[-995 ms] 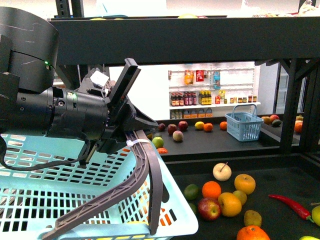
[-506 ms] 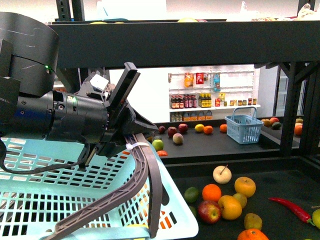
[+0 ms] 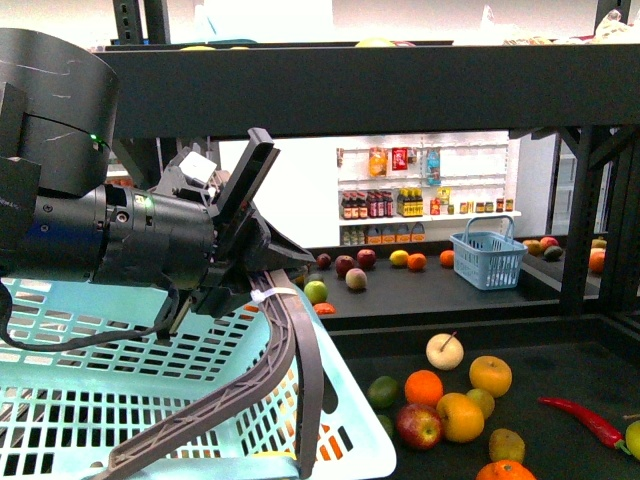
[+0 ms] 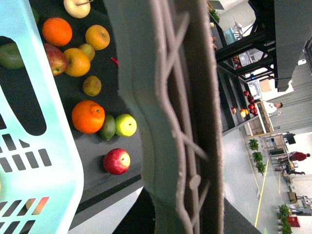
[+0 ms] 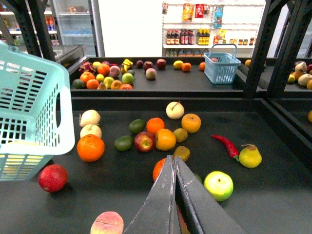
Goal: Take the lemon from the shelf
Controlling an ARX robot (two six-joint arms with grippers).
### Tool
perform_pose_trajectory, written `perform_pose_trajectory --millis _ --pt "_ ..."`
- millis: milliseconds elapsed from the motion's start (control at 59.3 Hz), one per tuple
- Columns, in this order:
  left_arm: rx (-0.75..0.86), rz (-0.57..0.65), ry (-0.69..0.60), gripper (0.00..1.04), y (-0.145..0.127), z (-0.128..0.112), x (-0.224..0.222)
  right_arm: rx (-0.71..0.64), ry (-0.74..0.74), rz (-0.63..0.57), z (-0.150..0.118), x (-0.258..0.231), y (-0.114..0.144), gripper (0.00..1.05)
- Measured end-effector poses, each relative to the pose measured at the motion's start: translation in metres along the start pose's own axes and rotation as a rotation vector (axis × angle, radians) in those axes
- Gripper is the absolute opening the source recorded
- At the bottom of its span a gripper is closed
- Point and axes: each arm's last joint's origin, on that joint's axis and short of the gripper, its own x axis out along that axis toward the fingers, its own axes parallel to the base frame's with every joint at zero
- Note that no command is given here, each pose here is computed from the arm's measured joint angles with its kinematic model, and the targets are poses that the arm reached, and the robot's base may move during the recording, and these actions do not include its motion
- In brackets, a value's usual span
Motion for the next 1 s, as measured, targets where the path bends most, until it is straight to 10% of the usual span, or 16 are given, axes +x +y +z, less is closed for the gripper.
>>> perform_pose_trajectory --millis 709,995 --pt "-0.001 0.0 0.002 0.08 0.0 0.0 0.001 0.0 0.004 -0.002 -0.003 -0.014 0.0 0.03" --pt "-0.002 0.0 0.002 0.08 0.0 0.0 0.001 0.0 0.004 -0.002 -0.003 -0.014 0.0 0.52"
